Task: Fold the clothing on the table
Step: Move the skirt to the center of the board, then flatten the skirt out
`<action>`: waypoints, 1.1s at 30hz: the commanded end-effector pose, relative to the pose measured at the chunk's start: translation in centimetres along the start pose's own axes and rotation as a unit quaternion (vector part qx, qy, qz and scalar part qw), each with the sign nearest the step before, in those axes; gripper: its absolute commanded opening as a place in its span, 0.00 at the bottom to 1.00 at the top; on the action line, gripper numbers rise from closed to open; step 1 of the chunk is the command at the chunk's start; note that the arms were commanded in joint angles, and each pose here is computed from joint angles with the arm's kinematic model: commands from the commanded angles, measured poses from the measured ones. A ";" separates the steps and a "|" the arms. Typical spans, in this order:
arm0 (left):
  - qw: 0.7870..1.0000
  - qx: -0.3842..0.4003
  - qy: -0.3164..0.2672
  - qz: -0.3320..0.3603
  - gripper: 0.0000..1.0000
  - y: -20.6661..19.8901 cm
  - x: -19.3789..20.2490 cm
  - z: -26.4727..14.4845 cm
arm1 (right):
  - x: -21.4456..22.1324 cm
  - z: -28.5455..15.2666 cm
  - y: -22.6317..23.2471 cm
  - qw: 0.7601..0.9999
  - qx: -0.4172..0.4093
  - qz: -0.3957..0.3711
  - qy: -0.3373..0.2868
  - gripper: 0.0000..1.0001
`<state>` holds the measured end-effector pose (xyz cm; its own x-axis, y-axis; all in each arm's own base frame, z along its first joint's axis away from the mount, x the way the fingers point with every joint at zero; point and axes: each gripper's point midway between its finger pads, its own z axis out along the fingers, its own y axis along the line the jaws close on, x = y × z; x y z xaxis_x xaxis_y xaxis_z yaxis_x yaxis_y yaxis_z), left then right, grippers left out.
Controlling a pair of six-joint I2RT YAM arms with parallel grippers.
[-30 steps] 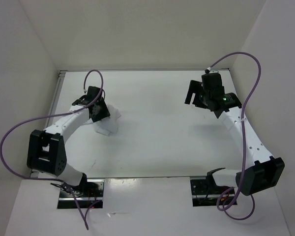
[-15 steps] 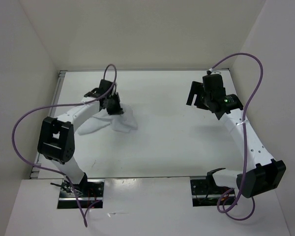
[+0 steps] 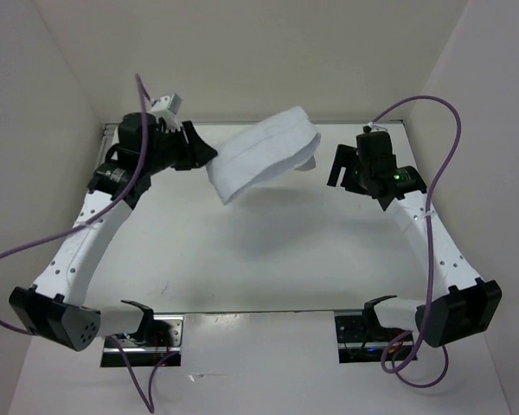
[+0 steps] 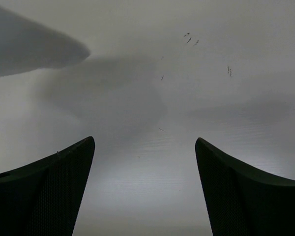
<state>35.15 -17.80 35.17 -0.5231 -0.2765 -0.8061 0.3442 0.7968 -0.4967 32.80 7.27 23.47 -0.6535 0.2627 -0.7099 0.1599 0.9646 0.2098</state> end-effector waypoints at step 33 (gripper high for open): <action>0.938 -0.163 0.297 -0.072 0.72 12.8 23.4 4.0 | 17.5 11.0 3.9 0.939 -0.113 0.072 0.317 0.51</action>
<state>30.44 -15.95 8.95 -0.9193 -0.1376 -0.3688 0.0121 0.9266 -0.3758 29.53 14.77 4.91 -0.9582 0.2461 -0.1459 0.1708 0.9012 0.3983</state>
